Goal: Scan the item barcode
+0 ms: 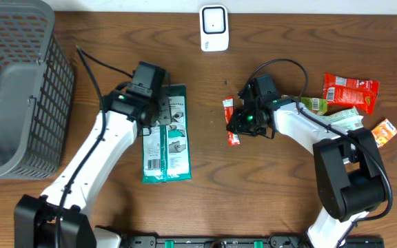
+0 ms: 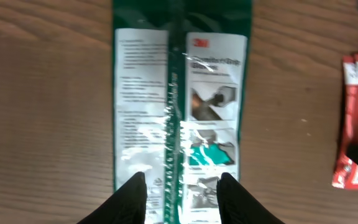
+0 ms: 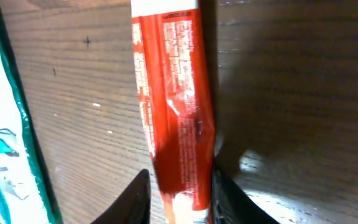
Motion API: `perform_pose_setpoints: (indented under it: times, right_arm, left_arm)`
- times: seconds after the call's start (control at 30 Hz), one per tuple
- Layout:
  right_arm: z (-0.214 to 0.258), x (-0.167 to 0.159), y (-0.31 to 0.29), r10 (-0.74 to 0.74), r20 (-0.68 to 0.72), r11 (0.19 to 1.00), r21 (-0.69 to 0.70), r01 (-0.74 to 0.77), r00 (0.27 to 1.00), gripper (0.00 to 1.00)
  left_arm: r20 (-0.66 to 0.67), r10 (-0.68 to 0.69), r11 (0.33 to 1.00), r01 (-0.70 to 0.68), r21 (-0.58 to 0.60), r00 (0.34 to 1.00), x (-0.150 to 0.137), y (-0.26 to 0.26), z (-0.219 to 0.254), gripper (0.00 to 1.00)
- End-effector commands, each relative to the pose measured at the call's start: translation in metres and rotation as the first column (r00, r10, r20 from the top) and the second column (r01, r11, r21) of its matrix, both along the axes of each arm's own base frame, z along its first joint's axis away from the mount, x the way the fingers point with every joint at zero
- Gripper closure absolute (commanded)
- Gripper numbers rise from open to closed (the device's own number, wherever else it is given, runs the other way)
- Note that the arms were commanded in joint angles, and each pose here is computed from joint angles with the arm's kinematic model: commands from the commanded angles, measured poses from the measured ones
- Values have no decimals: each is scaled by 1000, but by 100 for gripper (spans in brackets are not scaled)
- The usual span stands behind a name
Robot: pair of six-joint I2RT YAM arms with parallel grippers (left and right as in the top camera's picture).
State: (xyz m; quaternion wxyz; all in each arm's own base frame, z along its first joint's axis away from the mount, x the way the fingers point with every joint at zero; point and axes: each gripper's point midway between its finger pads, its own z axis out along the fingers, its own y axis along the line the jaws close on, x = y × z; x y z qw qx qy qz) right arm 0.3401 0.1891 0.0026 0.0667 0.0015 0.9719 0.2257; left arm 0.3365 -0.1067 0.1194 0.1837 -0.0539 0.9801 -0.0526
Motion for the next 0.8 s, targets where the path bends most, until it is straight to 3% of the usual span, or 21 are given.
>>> perform_pose_setpoints:
  times: [0.0,0.17,0.4,0.47,0.67,0.73,0.77]
  right_arm:
    - [-12,-6,-9,17,13,993,-116,-15,1000,75]
    - [-15,-7,-7,37,41,983,-181,-29,998,89]
    - [13,9,-17,73,134,983,-180,-48,988,96]
    - [24,12,-31,74,175,967,-253,-28,982,99]
    - [26,8,-72,103,202,835,-549,25,974,99]
    - [36,9,-89,143,241,713,-698,69,960,99]
    - [37,9,-90,148,245,702,-708,72,958,99]
  left_arm:
    - [2,13,1000,-13,24,1000,4,10,0,61]
    - [2,13,1000,-13,24,1000,4,10,0,59]
    - [11,20,999,-20,40,1000,6,13,1,57]
    - [18,20,999,-21,37,1000,7,12,2,58]
    - [30,21,999,-22,34,999,10,12,3,58]
    - [41,36,997,-38,69,999,12,18,3,58]
    - [45,40,996,-43,79,998,12,20,4,58]
